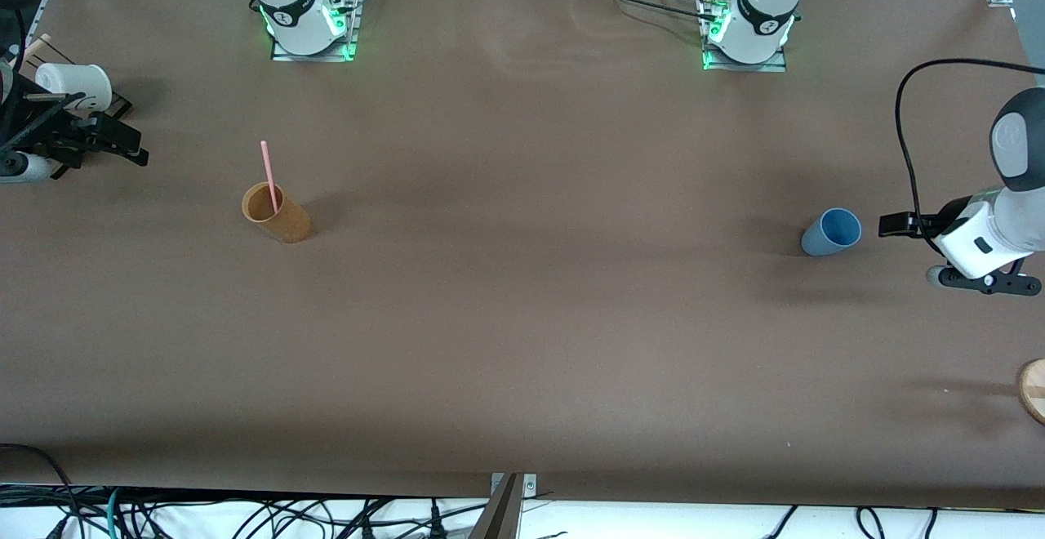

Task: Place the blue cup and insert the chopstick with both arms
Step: 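Reach the left gripper down to the blue cup and grasp it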

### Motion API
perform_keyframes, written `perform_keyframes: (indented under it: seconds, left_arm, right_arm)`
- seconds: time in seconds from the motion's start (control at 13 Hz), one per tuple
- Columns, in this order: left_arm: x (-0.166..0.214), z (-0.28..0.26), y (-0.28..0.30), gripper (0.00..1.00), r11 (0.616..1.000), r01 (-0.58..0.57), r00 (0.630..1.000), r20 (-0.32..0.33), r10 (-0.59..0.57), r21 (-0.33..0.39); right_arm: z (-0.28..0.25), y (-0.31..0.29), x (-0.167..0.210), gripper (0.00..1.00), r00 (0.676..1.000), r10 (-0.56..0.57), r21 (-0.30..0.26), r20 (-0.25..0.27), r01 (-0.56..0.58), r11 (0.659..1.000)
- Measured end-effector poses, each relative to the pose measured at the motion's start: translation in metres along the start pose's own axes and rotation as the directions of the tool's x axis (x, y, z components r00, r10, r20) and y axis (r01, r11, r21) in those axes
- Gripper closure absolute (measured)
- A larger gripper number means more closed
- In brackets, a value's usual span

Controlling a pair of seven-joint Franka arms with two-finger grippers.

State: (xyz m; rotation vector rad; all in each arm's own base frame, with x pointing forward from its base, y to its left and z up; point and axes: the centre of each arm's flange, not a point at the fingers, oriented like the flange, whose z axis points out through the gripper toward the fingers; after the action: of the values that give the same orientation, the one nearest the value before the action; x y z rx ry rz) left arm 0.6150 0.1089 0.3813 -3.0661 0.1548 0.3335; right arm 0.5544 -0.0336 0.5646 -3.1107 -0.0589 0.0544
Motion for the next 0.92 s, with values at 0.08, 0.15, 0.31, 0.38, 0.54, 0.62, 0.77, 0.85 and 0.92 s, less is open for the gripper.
perform_keyframes:
  seconds: [0.08, 0.15, 0.31, 0.38, 0.54, 0.62, 0.77, 0.85, 0.92]
  left_arm:
    - [-0.001, 0.024, -0.005, 0.00, 1.000, 0.006, 1.000, -0.021, -0.006, 0.002]
    - [-0.003, 0.046, -0.007, 0.00, 1.000, 0.010, 0.999, -0.041, -0.010, 0.004]
    - [-0.012, 0.084, -0.008, 0.00, 1.000, 0.018, 0.998, -0.062, -0.018, 0.002]
    - [-0.016, 0.096, -0.008, 0.00, 1.000, 0.020, 0.998, -0.066, -0.020, 0.002]
    - [-0.025, 0.109, -0.009, 0.00, 1.000, 0.026, 0.996, -0.081, -0.026, 0.005]
    - [-0.031, 0.113, -0.011, 0.00, 1.000, 0.029, 0.995, -0.091, -0.028, 0.006]
    - [-0.043, 0.120, -0.009, 0.00, 1.000, 0.027, 0.995, -0.098, -0.026, 0.005]
    - [-0.048, 0.121, -0.006, 0.00, 1.000, 0.022, 0.995, -0.100, -0.021, 0.004]
    - [-0.052, 0.122, -0.001, 0.00, 1.000, 0.015, 0.994, -0.109, -0.015, 0.008]
  right_arm:
    - [0.000, 0.000, 0.000, 0.00, 1.000, 0.000, 0.000, 0.000, 0.000, 1.000]
    - [0.000, 0.000, 0.000, 0.00, 1.000, 0.000, 0.000, 0.000, 0.000, 1.000]
    - [0.000, 0.000, 0.000, 0.00, 1.000, 0.000, 0.000, 0.000, 0.000, 1.000]
    - [0.000, 0.000, 0.000, 0.00, 1.000, 0.000, 0.000, 0.000, 0.000, 1.000]
    - [0.000, 0.000, 0.000, 0.00, 1.000, 0.000, 0.000, 0.000, 0.000, 1.000]
    - [0.000, 0.000, 0.000, 0.00, 1.000, 0.000, 0.000, 0.000, 0.000, 1.000]
    - [0.000, 0.000, 0.000, 0.00, 1.000, 0.000, 0.000, 0.000, 0.000, 1.000]
    - [0.000, 0.000, 0.000, 0.00, 1.000, 0.000, 0.000, 0.000, 0.000, 1.000]
    - [0.000, 0.000, 0.000, 0.00, 1.000, 0.000, 0.000, 0.000, 0.000, 1.000]
